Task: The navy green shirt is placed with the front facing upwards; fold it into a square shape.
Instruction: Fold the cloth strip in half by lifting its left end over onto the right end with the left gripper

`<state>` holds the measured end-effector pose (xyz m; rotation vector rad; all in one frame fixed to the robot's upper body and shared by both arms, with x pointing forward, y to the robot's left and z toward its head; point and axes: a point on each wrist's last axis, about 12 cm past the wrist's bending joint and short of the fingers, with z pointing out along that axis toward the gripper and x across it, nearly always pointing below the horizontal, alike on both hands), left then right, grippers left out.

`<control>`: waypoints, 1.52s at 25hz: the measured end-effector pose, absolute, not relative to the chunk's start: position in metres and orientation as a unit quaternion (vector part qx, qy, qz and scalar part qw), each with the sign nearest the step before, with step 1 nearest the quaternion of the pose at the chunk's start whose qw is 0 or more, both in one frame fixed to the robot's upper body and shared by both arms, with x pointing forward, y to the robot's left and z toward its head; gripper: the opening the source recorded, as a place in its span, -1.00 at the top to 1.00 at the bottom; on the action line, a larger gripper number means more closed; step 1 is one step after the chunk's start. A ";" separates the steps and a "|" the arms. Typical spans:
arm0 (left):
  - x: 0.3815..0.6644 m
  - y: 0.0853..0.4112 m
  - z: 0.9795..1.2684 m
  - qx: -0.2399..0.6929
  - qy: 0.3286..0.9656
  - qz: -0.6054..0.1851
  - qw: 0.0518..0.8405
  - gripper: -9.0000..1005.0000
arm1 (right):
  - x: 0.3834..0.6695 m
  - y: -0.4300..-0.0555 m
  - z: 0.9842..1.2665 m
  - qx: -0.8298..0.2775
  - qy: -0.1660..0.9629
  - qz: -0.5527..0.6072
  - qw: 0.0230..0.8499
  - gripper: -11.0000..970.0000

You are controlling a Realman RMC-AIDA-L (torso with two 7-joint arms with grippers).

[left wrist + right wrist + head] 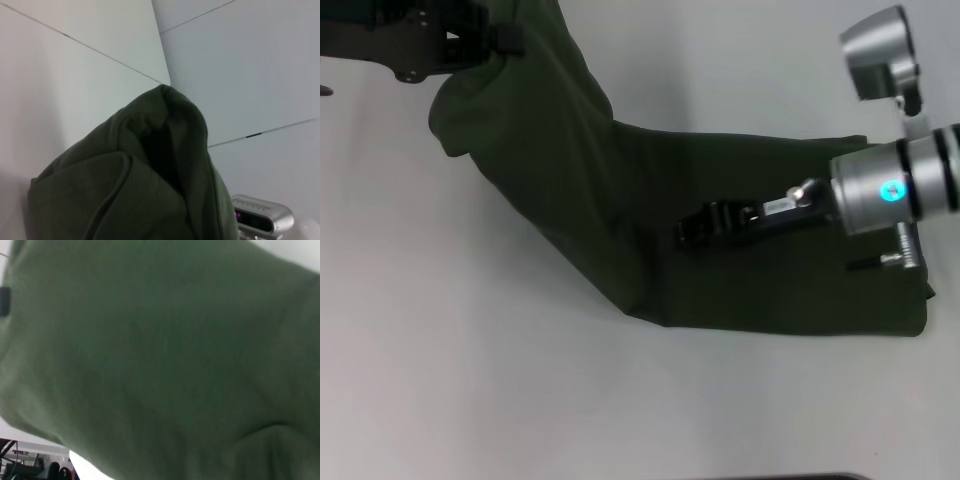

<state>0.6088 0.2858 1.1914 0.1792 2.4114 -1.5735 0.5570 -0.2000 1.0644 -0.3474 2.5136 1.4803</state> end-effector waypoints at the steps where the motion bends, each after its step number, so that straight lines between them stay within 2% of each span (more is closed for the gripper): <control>1: 0.609 0.286 1.191 0.062 0.829 -0.541 0.128 0.75 | 0.558 -0.197 1.062 -0.115 0.854 0.498 0.101 0.93; 11: 0.610 0.285 1.193 0.068 0.828 -0.541 0.131 0.75 | 0.564 -0.192 1.051 -0.082 0.865 0.479 0.125 0.93; 21: 0.610 0.284 1.195 0.072 0.825 -0.545 0.135 0.75 | 0.568 -0.166 1.047 -0.109 0.875 0.459 0.108 0.92; 29: 0.610 0.285 1.196 0.075 0.821 -0.548 0.140 0.75 | 0.566 -0.164 1.045 -0.104 0.877 0.458 0.101 0.92; 33: 0.610 0.288 1.197 0.074 0.822 -0.546 0.142 0.76 | 0.570 -0.185 1.063 -0.094 0.854 0.496 0.123 0.92; 38: 0.610 0.288 1.195 0.071 0.822 -0.546 0.145 0.75 | 0.576 -0.218 1.078 -0.067 0.858 0.483 0.163 0.92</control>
